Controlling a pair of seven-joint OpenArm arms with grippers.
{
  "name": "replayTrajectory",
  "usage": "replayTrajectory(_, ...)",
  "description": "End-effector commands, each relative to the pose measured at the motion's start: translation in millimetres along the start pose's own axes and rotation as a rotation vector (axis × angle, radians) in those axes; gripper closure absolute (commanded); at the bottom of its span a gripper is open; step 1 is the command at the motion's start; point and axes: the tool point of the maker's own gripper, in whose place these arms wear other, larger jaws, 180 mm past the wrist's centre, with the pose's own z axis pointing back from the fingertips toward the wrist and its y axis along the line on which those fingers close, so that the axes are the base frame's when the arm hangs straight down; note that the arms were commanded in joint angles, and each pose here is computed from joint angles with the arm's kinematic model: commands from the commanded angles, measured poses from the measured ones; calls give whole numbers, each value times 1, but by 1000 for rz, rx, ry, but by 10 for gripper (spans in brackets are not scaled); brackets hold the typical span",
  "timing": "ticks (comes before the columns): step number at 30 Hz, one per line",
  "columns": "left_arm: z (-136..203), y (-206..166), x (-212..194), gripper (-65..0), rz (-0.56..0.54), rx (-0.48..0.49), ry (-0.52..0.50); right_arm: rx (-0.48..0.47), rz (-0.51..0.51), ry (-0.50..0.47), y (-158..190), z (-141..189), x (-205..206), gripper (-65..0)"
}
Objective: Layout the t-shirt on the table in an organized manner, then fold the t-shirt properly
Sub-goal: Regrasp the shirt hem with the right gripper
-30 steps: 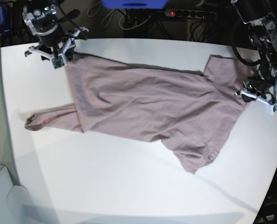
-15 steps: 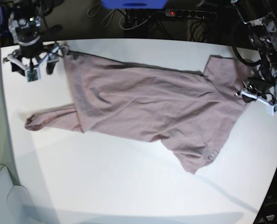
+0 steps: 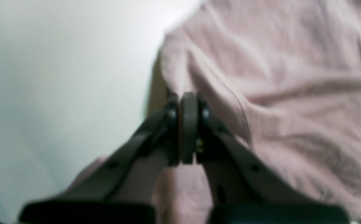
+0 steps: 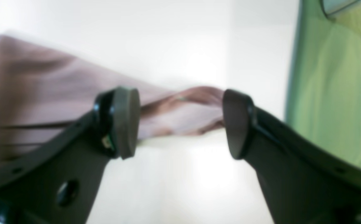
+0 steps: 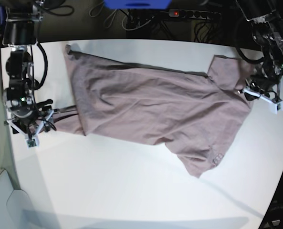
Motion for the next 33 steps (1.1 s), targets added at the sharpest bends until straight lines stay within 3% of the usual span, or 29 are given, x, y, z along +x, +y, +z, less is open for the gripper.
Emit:
replayTrajectory(1,5,-1,20,-1,-14,-4,-56,-8,0,-65,-11,-1,25,-423)
replayTrajectory(9,9,10,10,-1,52,20,-57,0,-5,-46,-8,-5,20,-419)
replayTrajectory(19,10,14,10,-1,54,28,-59,20,-21,-44,3,-7,19,-413)
replayTrajectory(27,9,13,7,-1,60,26,-58,52,-60,27,14,-24,-2,-243)
replayTrajectory(33,10,14,8,-1,58,27,-58,59,-85,78,12,-37,-12,-171)
